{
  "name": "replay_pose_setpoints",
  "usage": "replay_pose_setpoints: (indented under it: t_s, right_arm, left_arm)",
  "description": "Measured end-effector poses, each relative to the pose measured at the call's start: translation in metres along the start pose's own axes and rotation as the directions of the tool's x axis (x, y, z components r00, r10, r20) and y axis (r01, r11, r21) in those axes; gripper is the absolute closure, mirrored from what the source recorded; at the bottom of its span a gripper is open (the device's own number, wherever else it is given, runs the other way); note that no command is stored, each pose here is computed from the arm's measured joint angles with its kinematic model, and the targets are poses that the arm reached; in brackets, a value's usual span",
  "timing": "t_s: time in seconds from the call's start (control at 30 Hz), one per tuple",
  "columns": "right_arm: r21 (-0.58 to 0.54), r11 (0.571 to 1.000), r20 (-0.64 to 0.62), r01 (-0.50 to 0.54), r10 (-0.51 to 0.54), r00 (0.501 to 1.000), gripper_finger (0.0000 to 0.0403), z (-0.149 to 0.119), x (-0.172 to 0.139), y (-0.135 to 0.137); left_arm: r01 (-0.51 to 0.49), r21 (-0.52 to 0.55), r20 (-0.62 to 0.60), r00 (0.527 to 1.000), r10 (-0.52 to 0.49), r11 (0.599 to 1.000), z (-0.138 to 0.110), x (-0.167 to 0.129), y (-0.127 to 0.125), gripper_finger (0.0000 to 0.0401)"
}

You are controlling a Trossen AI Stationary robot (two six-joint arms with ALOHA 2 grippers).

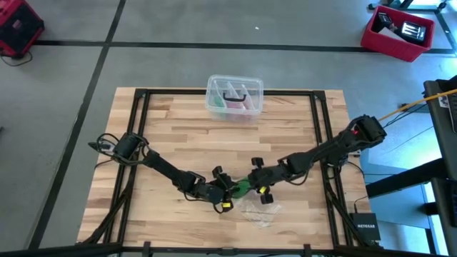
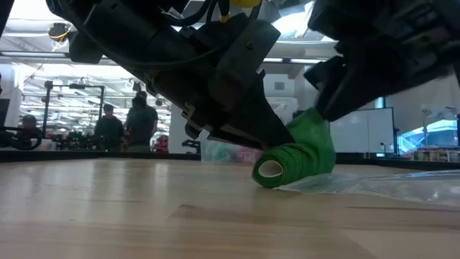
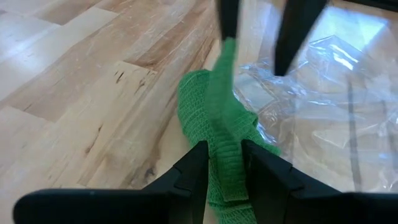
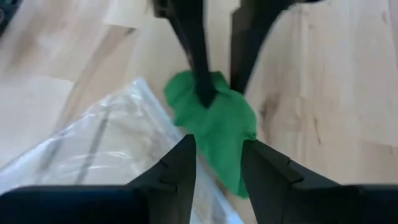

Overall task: Roll bandage
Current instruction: Roll the green bandage

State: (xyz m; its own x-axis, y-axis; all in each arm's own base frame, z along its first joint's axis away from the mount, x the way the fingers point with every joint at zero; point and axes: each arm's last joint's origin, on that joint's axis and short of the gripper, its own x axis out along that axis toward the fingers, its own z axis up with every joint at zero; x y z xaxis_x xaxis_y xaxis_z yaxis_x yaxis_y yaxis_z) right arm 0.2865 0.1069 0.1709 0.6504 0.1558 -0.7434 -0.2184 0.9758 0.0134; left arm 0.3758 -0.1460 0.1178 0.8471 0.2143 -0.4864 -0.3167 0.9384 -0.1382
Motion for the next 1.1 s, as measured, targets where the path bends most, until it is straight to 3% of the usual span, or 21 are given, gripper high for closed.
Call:
replay_pose_setpoints:
  t_s: [0.17, 0.33, 0.57, 0.7, 0.87, 1.1]
  right_arm:
    - [0.009, 1.0, -0.045, 0.015, -0.015, 0.999, 0.0279, -0.005, 0.003, -0.005]
    - [-0.012, 0.999, -0.001, 0.034, -0.034, 0.999, 0.0288, -0.001, 0.004, -0.005]
    - [-0.019, 0.997, -0.016, 0.078, -0.079, 0.997, 0.0391, -0.003, 0.008, -0.006]
    - [-0.042, 0.97, -0.047, 0.239, -0.24, 0.97, 0.0392, -0.007, 0.005, -0.01]
    - [-0.047, 0.933, -0.062, 0.356, -0.358, 0.932, 0.0396, -0.008, -0.006, -0.014]
    - [-0.038, 0.946, -0.06, 0.323, -0.325, 0.944, 0.0396, -0.009, 0.0, -0.014]
  left_arm:
    - [0.001, -0.001, 0.002, 1.0, -0.001, 1.0, 0.0, 0.0, 0.0, 0.0313]
    - [0.001, -0.001, 0.003, 1.0, -0.001, 1.0, 0.0, 0.0, 0.0, 0.0313]
    - [0.001, 0.001, 0.005, 1.0, -0.001, 1.0, 0.0, 0.0, 0.0, 0.0313]
    - [-0.004, 0.004, 0.01, 1.0, 0.004, 1.0, 0.0, -0.001, -0.001, 0.0313]
    - [-0.013, 0.027, 0.014, 1.0, 0.013, 1.0, 0.0, -0.001, -0.001, 0.0313]
    - [0.01, 0.033, -0.004, 1.0, -0.01, 0.999, -0.002, -0.002, -0.003, 0.0313]
